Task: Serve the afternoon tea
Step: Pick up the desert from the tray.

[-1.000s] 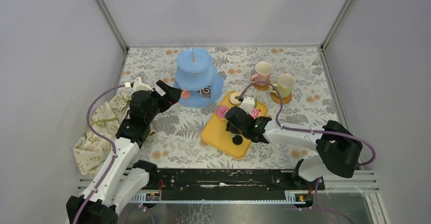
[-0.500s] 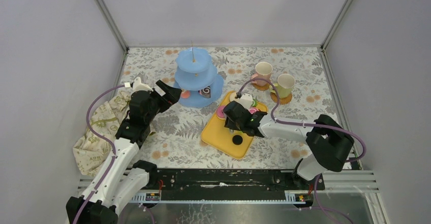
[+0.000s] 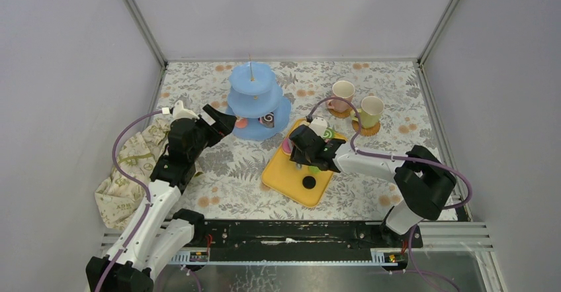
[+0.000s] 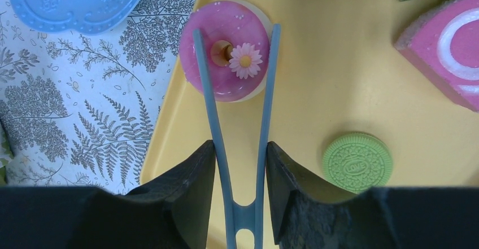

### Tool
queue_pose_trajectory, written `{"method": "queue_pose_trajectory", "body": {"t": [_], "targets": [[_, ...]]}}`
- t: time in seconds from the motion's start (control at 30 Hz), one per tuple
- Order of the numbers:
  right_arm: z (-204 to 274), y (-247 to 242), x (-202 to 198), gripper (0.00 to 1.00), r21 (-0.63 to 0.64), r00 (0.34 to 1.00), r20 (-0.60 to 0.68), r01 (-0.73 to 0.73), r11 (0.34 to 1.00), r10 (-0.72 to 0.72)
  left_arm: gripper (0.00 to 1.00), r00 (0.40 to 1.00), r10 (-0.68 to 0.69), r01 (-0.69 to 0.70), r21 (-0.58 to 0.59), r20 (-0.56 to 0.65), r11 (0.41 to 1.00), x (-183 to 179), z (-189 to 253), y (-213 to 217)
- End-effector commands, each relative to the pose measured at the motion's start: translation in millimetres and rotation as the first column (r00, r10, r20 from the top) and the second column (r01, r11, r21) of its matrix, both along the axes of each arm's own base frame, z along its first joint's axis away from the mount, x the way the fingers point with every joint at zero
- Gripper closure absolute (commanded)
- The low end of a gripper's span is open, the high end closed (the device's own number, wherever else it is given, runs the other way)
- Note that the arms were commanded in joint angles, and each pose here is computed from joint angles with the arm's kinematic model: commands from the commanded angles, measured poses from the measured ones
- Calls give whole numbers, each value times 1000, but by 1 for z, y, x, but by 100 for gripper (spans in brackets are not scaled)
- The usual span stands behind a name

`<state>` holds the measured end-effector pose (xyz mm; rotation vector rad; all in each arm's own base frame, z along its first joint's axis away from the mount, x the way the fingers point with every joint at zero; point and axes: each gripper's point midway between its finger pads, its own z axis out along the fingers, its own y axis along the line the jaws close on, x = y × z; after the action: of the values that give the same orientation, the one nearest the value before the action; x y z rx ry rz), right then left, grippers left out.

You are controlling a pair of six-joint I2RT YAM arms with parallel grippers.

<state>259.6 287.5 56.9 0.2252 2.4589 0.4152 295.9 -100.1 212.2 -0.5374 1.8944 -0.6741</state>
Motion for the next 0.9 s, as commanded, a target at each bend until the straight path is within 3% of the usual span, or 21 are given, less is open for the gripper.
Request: {"method": "queue_pose_trajectory", "body": {"t": [0.0, 0.27, 0.6, 0.87], "targets": [[8, 5, 9, 56, 27, 1000, -29, 3, 1000, -2, 0, 998, -22, 23, -19, 62, 1000, 1, 15, -6], [-4, 8, 5, 60, 77, 993, -113, 30, 997, -21, 0, 998, -32, 33, -27, 52, 999, 2, 12, -8], [-3, 4, 4, 89, 99, 994, -110, 38, 994, -27, 0, 998, -8, 8, -1, 66, 1000, 1, 18, -2], [10, -1, 2, 97, 113, 997, -77, 28, 993, -19, 0, 998, 2, -2, -3, 65, 1000, 1, 17, 0]]}}
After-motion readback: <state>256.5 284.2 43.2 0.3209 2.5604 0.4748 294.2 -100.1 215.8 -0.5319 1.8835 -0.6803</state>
